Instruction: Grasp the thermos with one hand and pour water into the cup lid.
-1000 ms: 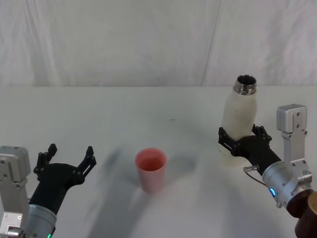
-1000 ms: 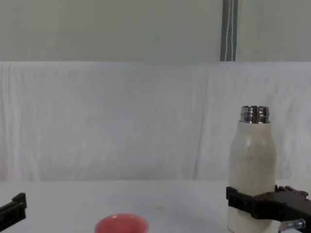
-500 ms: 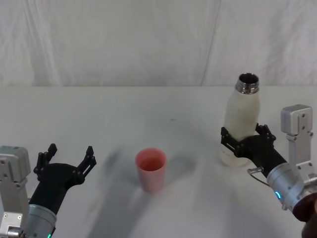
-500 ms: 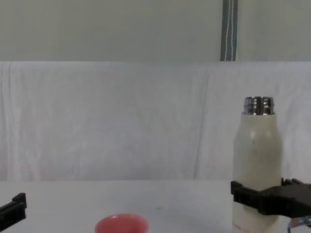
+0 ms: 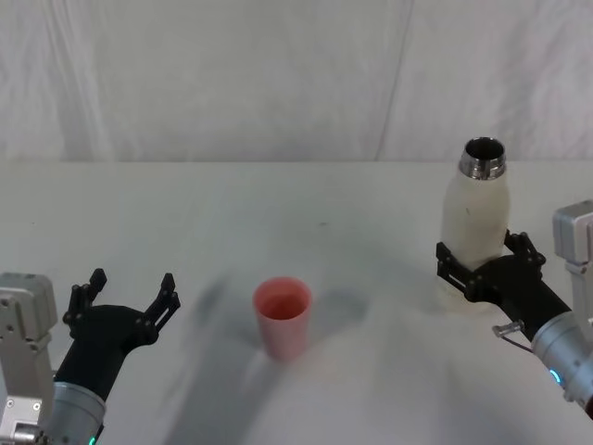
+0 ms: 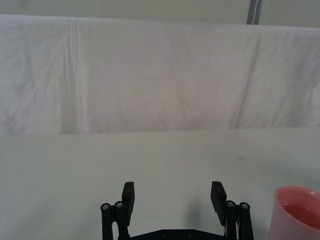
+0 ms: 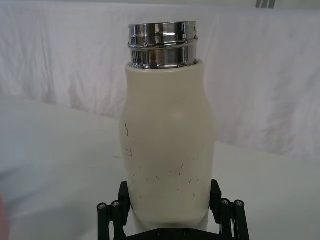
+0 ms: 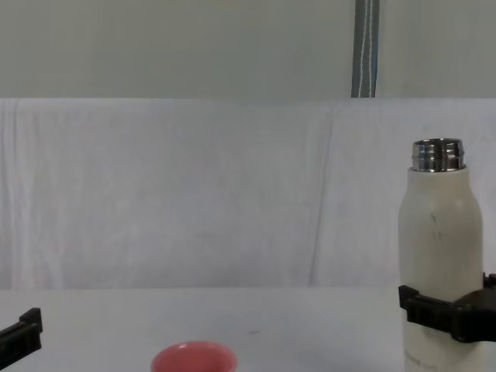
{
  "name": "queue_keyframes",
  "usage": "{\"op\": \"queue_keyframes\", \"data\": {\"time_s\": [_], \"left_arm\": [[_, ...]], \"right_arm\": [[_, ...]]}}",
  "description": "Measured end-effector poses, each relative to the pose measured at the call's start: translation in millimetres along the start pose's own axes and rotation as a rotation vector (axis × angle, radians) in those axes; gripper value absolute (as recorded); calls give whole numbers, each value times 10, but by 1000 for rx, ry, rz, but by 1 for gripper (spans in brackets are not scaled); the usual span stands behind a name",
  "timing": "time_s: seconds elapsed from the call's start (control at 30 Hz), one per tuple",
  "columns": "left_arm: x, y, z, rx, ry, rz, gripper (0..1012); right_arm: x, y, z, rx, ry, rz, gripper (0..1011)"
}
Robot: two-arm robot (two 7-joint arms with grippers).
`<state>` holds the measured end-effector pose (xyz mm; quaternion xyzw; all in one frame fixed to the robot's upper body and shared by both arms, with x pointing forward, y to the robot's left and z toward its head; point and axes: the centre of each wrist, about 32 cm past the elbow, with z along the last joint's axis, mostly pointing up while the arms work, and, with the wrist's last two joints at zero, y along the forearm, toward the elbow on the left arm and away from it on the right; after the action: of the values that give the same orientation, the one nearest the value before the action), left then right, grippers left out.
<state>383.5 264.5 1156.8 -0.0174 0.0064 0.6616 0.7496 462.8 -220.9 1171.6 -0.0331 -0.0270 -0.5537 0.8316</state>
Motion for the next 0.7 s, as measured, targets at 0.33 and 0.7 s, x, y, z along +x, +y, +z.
{"op": "queue_keyframes", "data": {"time_s": [0.33,0.7], "left_arm": [[0,0,0,0,0,0,1001],[0,0,0,0,0,0,1001]], "right_arm": [[16,-86,-3,9,-129,5,952],[-40,-56,-55,57,-368,27,952]]}}
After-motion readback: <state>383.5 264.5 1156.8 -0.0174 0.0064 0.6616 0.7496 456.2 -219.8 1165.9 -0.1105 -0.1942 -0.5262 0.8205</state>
